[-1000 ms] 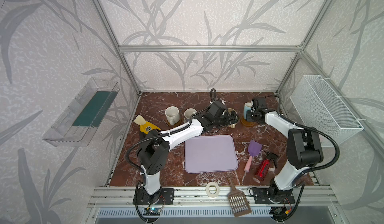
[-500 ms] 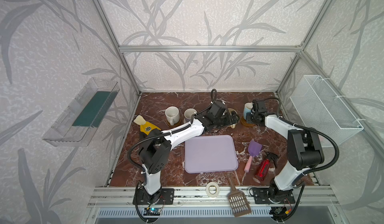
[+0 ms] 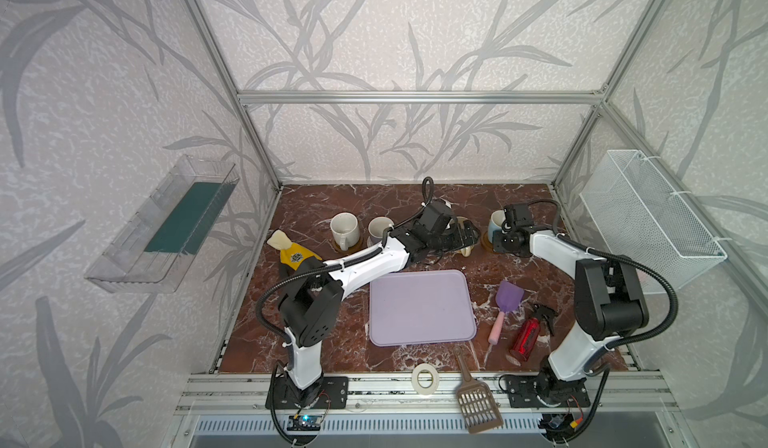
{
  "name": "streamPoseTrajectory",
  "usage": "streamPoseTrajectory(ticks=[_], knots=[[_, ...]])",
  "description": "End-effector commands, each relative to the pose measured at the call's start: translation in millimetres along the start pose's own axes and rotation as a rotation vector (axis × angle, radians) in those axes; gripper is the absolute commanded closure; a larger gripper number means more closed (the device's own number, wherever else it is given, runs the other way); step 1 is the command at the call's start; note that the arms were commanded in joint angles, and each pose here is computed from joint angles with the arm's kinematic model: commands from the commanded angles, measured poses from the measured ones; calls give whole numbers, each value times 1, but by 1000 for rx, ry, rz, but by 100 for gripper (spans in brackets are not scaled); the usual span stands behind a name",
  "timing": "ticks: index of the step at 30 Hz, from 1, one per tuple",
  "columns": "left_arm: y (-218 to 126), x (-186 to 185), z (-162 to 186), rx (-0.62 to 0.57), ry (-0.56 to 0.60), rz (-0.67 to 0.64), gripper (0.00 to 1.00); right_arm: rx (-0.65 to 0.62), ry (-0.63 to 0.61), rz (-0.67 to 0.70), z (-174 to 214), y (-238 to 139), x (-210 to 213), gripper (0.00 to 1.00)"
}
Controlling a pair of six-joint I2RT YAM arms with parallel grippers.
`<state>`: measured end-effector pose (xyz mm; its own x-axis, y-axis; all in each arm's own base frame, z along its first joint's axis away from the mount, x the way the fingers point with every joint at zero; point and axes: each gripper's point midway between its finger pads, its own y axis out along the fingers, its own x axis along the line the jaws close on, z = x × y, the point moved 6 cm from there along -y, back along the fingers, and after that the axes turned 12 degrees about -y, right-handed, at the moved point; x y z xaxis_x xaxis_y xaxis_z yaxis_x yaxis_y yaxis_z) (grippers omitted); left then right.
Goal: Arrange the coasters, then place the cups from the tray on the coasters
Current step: 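Lower the light blue mug onto the wooden coaster and open the right gripper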
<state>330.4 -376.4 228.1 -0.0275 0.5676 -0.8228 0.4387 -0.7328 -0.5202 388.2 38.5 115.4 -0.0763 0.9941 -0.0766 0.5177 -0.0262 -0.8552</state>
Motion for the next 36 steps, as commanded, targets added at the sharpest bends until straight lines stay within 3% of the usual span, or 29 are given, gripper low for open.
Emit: streamPoseTrajectory(ticks=[1,7,12,17,21,26,28,30,31,33,34,36], knots=[[2,-3,-1,-6,-8,15,1,75,-8,-25,15,-1,3,100],[5,-4,-2,-14,-8,15,1,91,-22,-10,17,-1,2,94],[4,-5,-5,-28,-5,7,1,81,-29,-4,12,-1,1,80],[-3,-8,-4,-45,0,9,1,75,-24,13,9,-5,-2,76],[-10,-7,-4,-57,9,11,1,53,-16,7,8,-14,-1,56],[-27,-4,-5,-87,77,-36,1,-51,-6,-3,0,-44,-2,41],[-41,1,-4,-105,120,-77,1,-100,-13,-23,-4,-61,-1,23],[-55,7,-5,-138,156,-115,1,-135,-10,-52,-5,-77,0,22],[-62,12,-6,-157,170,-132,1,-155,-8,-67,-5,-85,2,15],[-77,25,-9,-192,190,-167,0,-201,-1,-95,-4,-101,3,12],[-84,30,-11,-209,192,-182,1,-220,3,-103,-2,-108,3,0],[-97,43,-16,-239,194,-202,1,-263,15,-114,3,-121,3,1]])
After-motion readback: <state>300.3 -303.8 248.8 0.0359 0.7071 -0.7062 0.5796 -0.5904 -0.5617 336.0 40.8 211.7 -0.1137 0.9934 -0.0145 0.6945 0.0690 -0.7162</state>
